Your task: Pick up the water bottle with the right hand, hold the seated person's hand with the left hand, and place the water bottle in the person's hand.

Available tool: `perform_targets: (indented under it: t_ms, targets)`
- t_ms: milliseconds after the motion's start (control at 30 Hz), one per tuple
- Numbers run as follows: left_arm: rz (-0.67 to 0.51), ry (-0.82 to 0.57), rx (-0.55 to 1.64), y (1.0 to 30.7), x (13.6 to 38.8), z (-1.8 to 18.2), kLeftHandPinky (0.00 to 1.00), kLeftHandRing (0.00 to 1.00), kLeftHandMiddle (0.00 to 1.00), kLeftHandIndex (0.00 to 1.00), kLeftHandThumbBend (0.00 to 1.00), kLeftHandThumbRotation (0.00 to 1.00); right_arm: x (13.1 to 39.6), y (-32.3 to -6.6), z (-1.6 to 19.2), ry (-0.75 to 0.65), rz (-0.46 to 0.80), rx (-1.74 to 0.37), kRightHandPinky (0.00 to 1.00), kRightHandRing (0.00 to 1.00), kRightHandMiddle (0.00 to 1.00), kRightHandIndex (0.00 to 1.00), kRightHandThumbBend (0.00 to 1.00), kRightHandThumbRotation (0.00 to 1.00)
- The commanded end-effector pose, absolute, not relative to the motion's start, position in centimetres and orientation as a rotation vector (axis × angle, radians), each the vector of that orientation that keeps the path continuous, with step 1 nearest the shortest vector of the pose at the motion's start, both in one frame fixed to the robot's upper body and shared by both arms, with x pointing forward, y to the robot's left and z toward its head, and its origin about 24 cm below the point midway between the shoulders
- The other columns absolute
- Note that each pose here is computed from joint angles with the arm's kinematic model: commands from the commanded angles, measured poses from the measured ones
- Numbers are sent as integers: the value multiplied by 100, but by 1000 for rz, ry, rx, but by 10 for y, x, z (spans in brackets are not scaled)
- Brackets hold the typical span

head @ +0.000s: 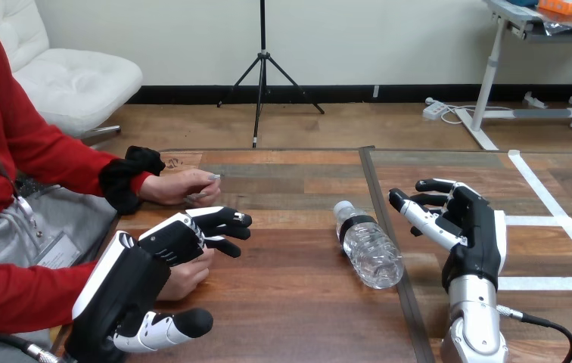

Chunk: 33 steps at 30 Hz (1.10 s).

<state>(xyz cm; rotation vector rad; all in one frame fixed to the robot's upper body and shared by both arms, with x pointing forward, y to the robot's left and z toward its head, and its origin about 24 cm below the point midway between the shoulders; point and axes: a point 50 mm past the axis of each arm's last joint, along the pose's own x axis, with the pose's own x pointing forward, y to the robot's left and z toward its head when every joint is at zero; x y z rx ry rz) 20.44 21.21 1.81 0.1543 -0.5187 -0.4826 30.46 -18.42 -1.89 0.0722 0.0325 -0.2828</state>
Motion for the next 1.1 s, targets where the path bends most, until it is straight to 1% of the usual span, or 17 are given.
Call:
perform_targets:
  t_ms: [0,233,567,733,767,800,833,967,1067]
  targets:
    - [-469,-580,152,211,219,30,63,74,77,75,91,65,313,-183,-1,-78,-260,78,29,34,43,45,91,0]
    - [-473,-577,148,211,219,29,64,74,77,75,91,65,310,-185,-1,-98,-245,67,28,34,43,45,93,0]
    - [-477,-575,157,210,220,30,64,74,77,75,93,67,307,-187,-2,-101,-230,-14,29,35,44,46,95,1]
    - [-469,-589,174,210,220,30,64,74,77,74,93,67,308,-186,-2,-96,-224,-84,32,40,47,49,95,8]
    - [-470,-585,171,210,220,30,64,74,77,74,93,67,309,-186,-1,-90,-222,-124,32,40,48,49,95,9]
    - [-472,-581,167,209,220,29,64,74,77,74,93,67,310,-186,0,-86,-221,-152,32,41,49,51,95,13]
    - [-473,-578,165,209,220,29,64,74,76,74,92,67,311,-186,0,-83,-221,-172,33,43,51,53,95,19]
    - [-479,-584,150,206,221,30,64,74,76,74,92,67,321,-184,5,-48,-193,-245,35,47,56,58,95,25]
    - [-490,-583,131,204,222,31,64,74,76,74,92,65,330,-183,11,-17,-162,-306,38,52,61,64,95,30]
